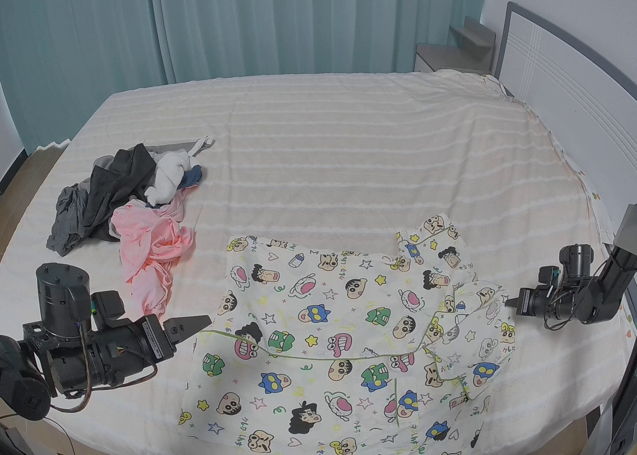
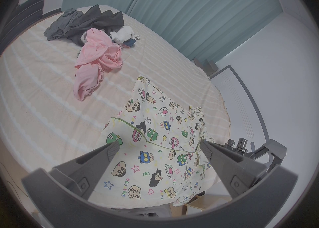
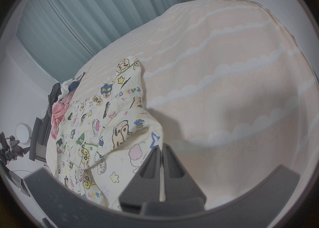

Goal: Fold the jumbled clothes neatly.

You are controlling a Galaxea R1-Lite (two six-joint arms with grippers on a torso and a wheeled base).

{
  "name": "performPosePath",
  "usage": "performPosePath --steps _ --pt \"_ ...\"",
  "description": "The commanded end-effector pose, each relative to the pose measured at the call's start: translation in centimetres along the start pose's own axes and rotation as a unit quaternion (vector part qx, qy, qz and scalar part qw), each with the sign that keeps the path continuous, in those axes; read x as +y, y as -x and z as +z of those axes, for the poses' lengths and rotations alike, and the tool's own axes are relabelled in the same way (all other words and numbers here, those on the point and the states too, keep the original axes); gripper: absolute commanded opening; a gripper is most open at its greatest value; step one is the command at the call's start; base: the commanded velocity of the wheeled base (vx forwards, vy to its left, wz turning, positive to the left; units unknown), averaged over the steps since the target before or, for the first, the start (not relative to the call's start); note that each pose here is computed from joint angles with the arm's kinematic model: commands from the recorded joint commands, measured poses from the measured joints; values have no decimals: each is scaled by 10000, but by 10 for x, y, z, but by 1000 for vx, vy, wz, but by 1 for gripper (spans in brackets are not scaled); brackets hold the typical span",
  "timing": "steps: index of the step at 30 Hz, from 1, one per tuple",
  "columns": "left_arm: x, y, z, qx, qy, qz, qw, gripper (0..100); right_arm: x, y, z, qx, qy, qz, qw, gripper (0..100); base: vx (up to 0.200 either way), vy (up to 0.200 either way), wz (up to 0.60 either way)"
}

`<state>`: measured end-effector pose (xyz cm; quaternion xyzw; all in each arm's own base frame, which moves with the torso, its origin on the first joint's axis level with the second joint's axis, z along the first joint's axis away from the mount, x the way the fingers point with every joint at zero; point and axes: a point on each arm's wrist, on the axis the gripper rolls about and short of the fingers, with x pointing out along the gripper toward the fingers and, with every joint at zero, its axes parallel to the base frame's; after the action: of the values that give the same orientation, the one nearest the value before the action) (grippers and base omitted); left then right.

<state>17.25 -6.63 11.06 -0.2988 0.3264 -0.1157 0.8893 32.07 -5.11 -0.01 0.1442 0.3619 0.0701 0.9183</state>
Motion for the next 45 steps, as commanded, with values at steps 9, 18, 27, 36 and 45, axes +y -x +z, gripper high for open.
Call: performPosePath --steps 9,18,27,36,45 --pt "0 0 0 8 2 9 10000 100 -19 -6 7 -116 -89 -194 9997 0 0 0 0" --pt "2 -2 -2 71 4 64 10000 100 -32 -5 16 -279 -170 -324 9989 0 0 0 0" --pt "7 -28 0 -128 -42 354 9993 100 -41 -6 19 -372 -201 -590 9974 0 0 0 0" --pt "11 -81 11 -17 30 582 9983 100 -45 -3 20 -435 -227 -637 9968 100 0 0 0" --pt "12 -76 -5 690 103 435 9966 100 -40 29 24 -654 -268 -613 9956 100 0 0 0"
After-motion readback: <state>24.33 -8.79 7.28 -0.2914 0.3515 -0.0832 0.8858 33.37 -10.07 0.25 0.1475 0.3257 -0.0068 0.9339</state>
